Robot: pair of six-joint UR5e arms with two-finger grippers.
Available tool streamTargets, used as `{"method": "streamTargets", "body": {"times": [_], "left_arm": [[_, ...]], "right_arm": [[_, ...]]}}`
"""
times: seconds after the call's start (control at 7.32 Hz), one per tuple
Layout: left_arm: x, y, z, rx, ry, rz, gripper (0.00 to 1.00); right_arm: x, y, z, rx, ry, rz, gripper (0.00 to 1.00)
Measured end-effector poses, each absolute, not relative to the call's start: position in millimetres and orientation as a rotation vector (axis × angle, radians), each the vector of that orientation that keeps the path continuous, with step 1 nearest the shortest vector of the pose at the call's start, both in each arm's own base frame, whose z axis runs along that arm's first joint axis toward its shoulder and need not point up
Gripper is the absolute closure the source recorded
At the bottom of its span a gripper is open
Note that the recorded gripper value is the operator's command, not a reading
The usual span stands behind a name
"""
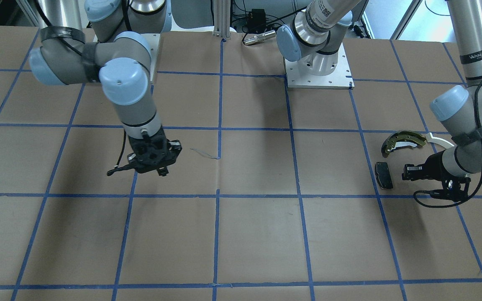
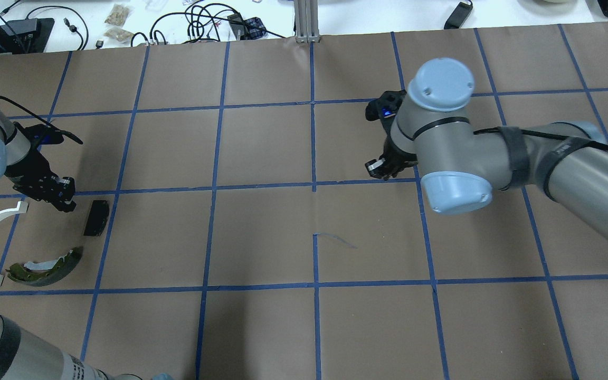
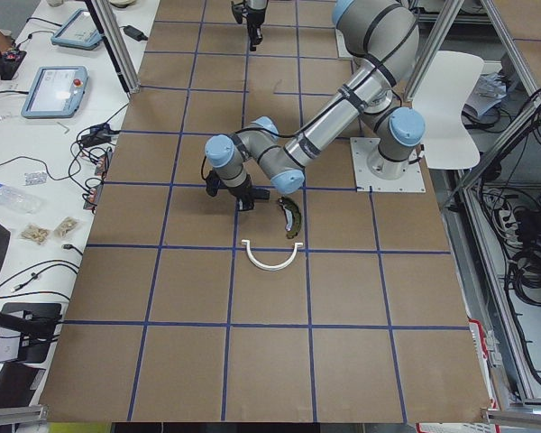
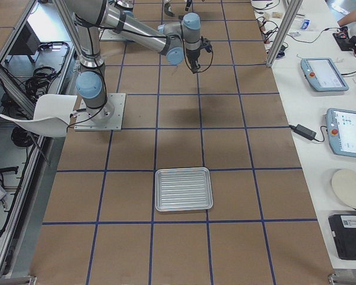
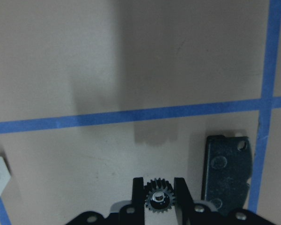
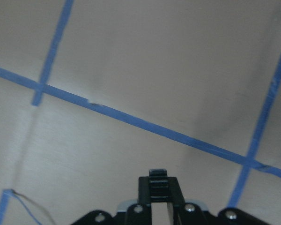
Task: Place bearing gear from tray to pile
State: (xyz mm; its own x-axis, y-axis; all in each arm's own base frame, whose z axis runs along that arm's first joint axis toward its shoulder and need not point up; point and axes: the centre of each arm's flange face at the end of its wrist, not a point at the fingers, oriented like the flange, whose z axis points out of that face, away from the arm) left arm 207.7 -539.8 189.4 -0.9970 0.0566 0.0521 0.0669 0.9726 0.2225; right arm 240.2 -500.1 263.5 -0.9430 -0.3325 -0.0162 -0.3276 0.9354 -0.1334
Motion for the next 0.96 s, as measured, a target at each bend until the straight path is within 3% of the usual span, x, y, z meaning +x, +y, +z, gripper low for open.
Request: {"method": "streamTargets", "body": {"times": [0.14,0.27,0.41,0.55,0.96], "left_arm": [[213.2,-532.6,184.7,-0.073,-3.071,-0.355,0.98],[219.3,-527.4,181.9,-0.058,-3.066,-0.36,0.41],[222.9,-525.1,179.4,-0.059,-3.061,-0.364,0.0],[223.4,-525.0,177.2,-0.063,-3.057,-0.366,0.0],[206.6,-536.3,190.9,-0.109,-3.072,-0.337,0.0]], "right_arm": [[288.8,-498.4,255.8,-0.451,3.035,-0.204,0.84],[337.5,-496.0,246.8,-0.389,3.007,-0.195,0.67],[379.1,-492.3,240.6,-0.327,2.989,-0.187,0.23],[404.5,-487.4,236.4,-0.265,2.983,-0.176,0.03],[410.0,-488.3,237.1,-0.149,2.988,-0.16,0.0]]}}
